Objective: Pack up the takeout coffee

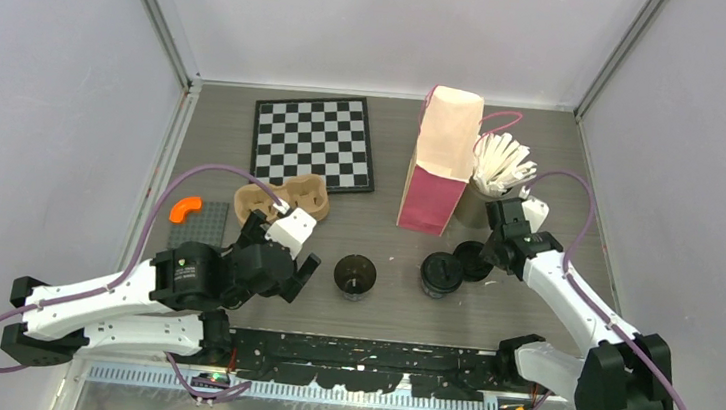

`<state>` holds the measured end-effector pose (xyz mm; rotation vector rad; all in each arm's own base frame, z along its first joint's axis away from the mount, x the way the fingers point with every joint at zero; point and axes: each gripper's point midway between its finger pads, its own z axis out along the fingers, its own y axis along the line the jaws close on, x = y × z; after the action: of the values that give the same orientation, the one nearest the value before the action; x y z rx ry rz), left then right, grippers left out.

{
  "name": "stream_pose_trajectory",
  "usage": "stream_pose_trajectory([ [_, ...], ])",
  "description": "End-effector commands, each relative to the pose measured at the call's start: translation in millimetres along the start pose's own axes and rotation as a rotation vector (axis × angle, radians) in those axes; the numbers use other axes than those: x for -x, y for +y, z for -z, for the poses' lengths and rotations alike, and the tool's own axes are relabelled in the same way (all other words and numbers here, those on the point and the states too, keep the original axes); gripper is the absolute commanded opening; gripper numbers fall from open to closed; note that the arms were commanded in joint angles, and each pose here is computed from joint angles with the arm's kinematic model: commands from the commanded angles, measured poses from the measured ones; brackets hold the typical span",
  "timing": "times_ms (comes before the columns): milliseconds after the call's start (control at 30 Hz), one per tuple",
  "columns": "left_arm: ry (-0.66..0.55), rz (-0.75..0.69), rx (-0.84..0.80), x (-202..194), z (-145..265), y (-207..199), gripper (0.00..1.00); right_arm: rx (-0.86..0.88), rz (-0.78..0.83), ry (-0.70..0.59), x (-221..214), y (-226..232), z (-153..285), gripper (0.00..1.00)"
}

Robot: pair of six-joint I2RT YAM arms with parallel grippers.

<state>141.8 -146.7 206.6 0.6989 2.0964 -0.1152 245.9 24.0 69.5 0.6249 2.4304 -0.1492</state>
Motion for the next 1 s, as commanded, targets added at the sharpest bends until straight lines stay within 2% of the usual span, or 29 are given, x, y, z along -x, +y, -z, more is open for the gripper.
stream_pose_trajectory([
  [0, -0.042, 0.022, -0.008, 9.2, 0.5, -1.9, 0.97, 0.032, -0.007, -0.055, 20.2, 8.6, 3.3, 0.3],
  [500, -0.041, 0.021, -0.007, 9.0, 0.6, -1.7, 0.96, 0.015, 0.019, -0.004, 12.9, 5.9, -5.1, 0.26],
  [633, -0.041, 0.022, -0.005, 9.1, 0.5, -1.2, 0.96, 0.009, 0.024, -0.007, 13.3, 4.1, -4.5, 0.18],
  [800, -0.041, 0.021, -0.005, 8.8, 0.5, -1.3, 0.96, 0.01, 0.035, -0.012, 15.2, 3.9, -3.5, 0.01],
  [967, -0.04, 0.019, -0.002, 8.7, 0.3, -0.9, 0.97, 0.034, 0.03, -0.025, 20.0, 6.3, 4.4, 0.0],
])
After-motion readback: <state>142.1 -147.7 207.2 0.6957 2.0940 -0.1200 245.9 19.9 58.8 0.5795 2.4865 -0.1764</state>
